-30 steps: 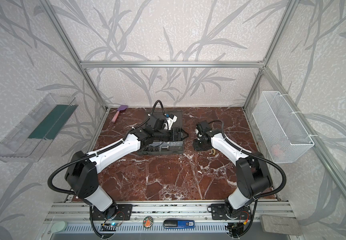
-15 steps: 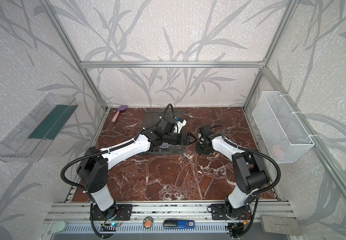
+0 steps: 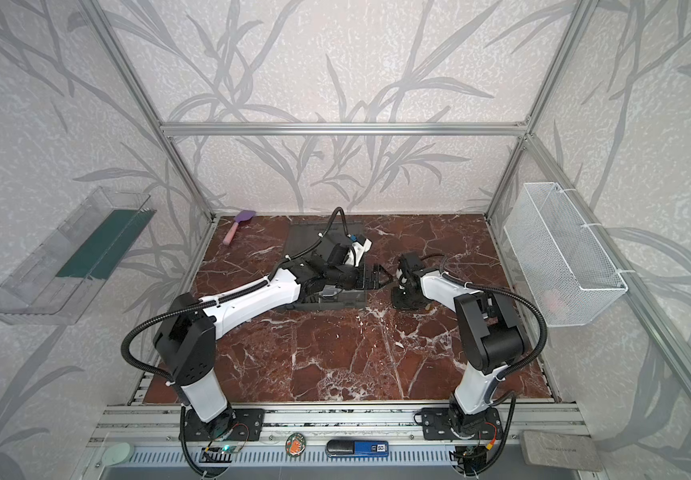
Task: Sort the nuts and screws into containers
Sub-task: 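Lower the right gripper and grasp the silver wing nut, then carry the silver wing nut to the organizer with the right gripper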
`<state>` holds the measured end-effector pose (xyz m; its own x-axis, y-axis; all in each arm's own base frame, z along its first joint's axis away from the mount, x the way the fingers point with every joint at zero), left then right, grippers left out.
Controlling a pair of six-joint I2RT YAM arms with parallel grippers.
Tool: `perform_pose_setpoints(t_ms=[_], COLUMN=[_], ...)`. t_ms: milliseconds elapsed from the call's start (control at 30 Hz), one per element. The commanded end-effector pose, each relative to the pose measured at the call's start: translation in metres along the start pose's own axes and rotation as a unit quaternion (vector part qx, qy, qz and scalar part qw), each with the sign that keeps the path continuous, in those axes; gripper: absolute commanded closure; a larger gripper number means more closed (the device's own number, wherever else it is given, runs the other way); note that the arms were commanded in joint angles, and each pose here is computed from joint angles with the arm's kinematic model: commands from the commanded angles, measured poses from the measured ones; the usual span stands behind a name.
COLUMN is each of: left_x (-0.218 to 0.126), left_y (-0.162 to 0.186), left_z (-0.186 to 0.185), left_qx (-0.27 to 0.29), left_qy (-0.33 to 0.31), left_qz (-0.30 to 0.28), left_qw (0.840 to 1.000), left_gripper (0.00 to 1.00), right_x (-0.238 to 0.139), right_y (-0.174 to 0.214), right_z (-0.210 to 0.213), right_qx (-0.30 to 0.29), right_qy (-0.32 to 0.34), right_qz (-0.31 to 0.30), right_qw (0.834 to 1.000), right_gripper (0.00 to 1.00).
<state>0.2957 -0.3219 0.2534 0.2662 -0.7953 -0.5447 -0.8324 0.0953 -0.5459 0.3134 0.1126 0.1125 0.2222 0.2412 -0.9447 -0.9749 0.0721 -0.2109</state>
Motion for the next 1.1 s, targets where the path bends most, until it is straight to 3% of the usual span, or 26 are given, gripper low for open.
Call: perform_pose_setpoints(t_ms=[0, 567, 1067], left_x=[-0.006, -0.007, -0.023], left_y=[-0.007, -0.009, -0.009], left_z=[-0.007, -0.006, -0.009], left_qx=[0.012, 0.022, 0.042], left_qy=[0.000, -0.021, -0.041], left_qz=[-0.013, -0.004, -0.010], left_qw=[1.000, 1.000, 0.998], left_gripper=[0.00, 0.00, 0.00], right_x=[0.005, -0.002, -0.027], right_y=[-0.002, -0.007, -0.017], right_z=[-0.001, 0.001, 0.010], right_qx=[-0.002, -0.007, -0.011], right_qy=[-0.005, -0.005, -0.018], right_qz=[0.004, -0.006, -0.033], right_qw=[1.000, 1.000, 0.999], right_gripper=[0.73, 0.97, 1.00])
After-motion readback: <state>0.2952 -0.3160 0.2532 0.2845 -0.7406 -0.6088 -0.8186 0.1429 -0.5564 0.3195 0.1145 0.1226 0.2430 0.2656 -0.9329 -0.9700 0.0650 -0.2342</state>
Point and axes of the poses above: each gripper's point midway between its finger pads, its own x axis out along the fingers, its own z axis along the line the jaws close on, y = z × x, the point moved 10 cm from there along -x, back along the fingers, and after that the axes turned 6 degrees about x, right-handed, at the moved point
